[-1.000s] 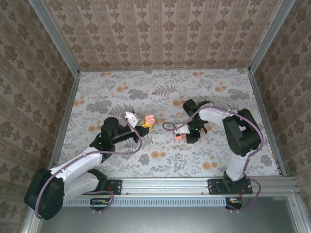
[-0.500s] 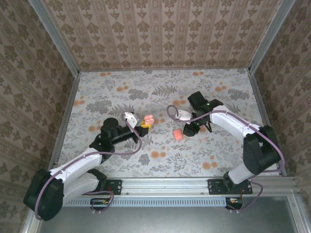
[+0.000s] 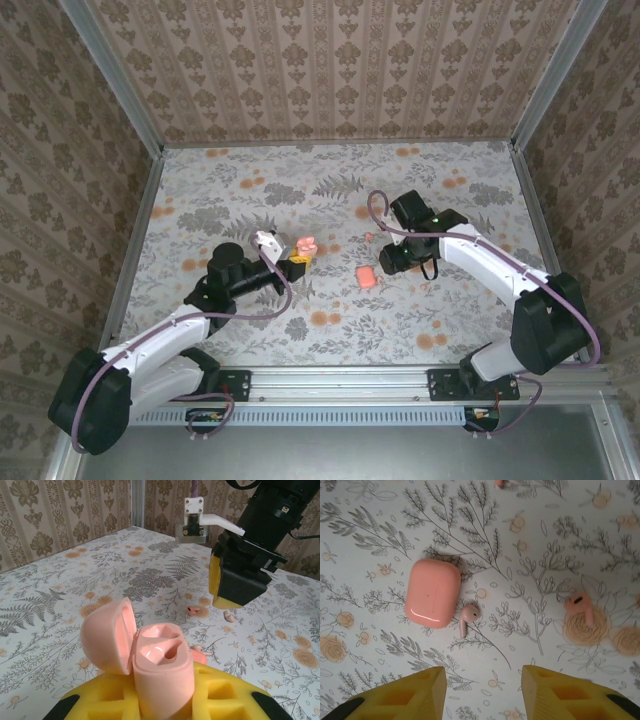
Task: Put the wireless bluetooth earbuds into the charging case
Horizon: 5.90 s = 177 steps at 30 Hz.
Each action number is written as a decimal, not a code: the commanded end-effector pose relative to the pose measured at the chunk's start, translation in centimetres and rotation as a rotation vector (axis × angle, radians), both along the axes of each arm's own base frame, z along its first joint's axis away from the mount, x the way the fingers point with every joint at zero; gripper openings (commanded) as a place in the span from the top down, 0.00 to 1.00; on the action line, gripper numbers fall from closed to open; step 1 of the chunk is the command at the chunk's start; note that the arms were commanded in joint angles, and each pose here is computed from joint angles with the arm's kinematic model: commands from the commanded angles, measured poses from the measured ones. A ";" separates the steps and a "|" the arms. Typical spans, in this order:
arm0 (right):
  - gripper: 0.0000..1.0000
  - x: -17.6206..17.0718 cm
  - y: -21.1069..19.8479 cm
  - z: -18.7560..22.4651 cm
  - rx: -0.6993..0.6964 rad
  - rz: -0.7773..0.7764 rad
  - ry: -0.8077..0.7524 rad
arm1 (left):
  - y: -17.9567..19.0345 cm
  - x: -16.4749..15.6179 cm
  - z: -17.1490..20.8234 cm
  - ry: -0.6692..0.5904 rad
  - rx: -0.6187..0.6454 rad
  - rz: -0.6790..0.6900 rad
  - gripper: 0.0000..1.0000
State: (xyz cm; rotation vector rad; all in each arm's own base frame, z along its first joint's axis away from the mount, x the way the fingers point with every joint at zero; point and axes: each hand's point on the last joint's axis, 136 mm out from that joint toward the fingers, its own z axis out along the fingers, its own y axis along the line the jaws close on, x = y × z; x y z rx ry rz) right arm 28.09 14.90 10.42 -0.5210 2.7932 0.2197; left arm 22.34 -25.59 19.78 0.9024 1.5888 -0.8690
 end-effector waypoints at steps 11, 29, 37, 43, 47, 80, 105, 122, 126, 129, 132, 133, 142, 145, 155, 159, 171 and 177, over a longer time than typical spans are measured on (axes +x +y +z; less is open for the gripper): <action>0.49 -1.3 -0.3 -5.0 -0.176 -0.086 0.171 | 0.4 0.2 -0.1 0.005 0.013 0.021 0.88; 0.39 -0.6 1.0 -7.8 -0.222 -0.068 0.198 | 0.5 0.4 -0.2 0.007 0.021 0.034 0.87; 0.40 0.8 1.8 -8.1 -0.211 -0.094 0.185 | 0.6 0.4 -0.3 0.011 0.022 0.040 0.87; 0.41 2.1 2.4 -8.0 -0.210 -0.109 0.171 | 0.7 0.5 -0.3 0.009 0.025 0.044 0.88; 0.43 2.5 2.6 -7.8 -0.208 -0.124 0.185 | 0.8 0.5 -0.3 0.007 0.027 0.053 0.88; 0.61 0.1 2.1 -9.0 -0.155 -0.297 0.401 | 1.0 0.3 -0.4 0.014 0.028 0.057 0.88; 0.79 0.7 2.5 -9.6 -0.102 -0.319 0.388 | 1.1 0.2 -0.8 0.026 0.034 0.057 0.88; 0.82 3.0 2.2 -3.2 0.122 -0.379 0.039 | -2.2 1.5 -2.9 0.007 0.038 -0.009 0.90; 0.83 3.9 2.8 -0.9 0.237 -0.381 -0.076 | -3.9 2.0 -3.7 0.000 0.040 -0.022 0.90; 0.83 4.4 3.2 0.5 0.312 -0.382 -0.143 | -5.2 2.6 -4.3 -0.003 0.027 -0.032 0.90; 0.83 5.0 3.5 1.6 0.380 -0.386 -0.197 | -6.3 3.3 -4.8 -0.004 0.011 -0.033 0.90; 0.83 5.0 3.6 2.6 0.417 -0.385 -0.229 | -6.6 3.5 -5.0 -0.002 0.006 -0.034 0.90; 0.82 5.6 3.9 5.9 0.566 -0.404 -0.363 | -9.2 5.1 -5.4 0.002 -0.046 -0.056 0.90; 0.82 5.7 4.3 6.5 0.619 -0.409 -0.376 | -9.8 5.5 -5.3 0.004 -0.059 -0.062 0.90; 0.82 6.1 6.0 8.8 0.747 -0.398 -0.424 | -10.4 5.8 -5.0 0.015 -0.091 -0.068 0.90; 0.82 5.9 6.6 9.3 0.767 -0.383 -0.431 | -10.4 5.7 -4.9 0.016 -0.095 -0.069 0.90; 0.82 5.7 8.7 9.6 0.793 -0.348 -0.418 | -10.7 5.6 -4.0 0.004 -0.110 -0.077 0.90; 0.82 5.6 9.6 9.5 0.801 -0.335 -0.411 | -10.6 5.6 -3.7 -0.004 -0.113 -0.077 0.90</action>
